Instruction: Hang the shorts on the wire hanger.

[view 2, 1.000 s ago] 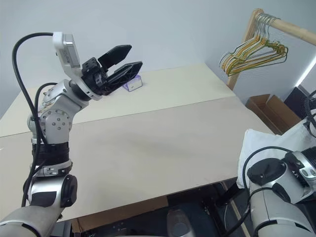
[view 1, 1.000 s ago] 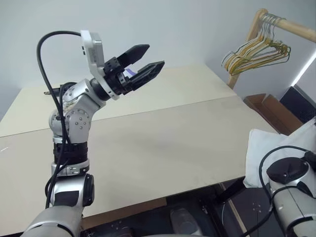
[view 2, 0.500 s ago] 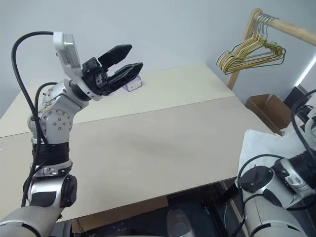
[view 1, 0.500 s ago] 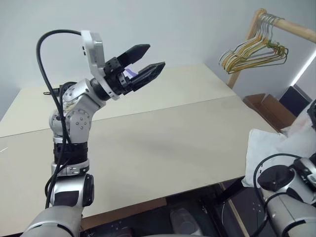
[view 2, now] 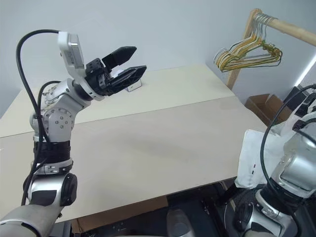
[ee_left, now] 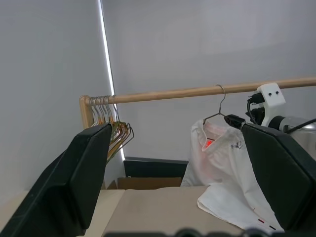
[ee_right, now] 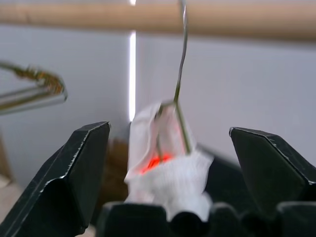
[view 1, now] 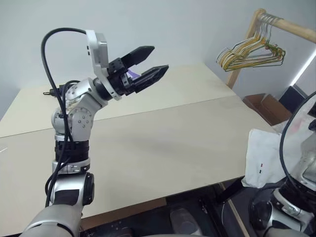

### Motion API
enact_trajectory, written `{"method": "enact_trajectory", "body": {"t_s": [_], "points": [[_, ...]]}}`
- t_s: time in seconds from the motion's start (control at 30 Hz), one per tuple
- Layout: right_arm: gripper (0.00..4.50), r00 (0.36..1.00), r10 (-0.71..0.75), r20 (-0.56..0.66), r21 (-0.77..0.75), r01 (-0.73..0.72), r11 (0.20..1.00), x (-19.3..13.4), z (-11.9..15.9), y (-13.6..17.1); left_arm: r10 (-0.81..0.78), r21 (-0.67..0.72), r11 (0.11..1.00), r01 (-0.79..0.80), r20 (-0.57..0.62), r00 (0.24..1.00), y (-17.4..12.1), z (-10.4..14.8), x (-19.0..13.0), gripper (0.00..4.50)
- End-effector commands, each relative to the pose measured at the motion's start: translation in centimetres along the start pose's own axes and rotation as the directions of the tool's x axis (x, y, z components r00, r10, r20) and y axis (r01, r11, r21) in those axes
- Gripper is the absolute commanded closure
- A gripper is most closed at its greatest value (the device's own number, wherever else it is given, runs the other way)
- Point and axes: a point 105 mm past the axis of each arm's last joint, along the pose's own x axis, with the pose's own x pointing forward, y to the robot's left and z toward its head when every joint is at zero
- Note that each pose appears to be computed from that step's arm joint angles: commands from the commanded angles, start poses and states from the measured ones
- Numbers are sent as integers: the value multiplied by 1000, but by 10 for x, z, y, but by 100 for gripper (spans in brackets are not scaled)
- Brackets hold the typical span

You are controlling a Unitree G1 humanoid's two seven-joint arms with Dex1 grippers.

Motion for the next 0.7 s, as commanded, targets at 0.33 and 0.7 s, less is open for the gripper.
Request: {"method": "enact_trajectory", "body": {"t_s": [0.33, 0.7], "points": [[5, 631, 637, 443, 16, -716, 698, -61, 73, 111, 111, 214, 975, -61, -233, 966, 0, -40, -46, 0], [5, -254, 941, 223, -70, -967, -244, -139, 38, 206, 177, 226, 971, -72, -488, 855, -40, -66, -127, 0]]}}
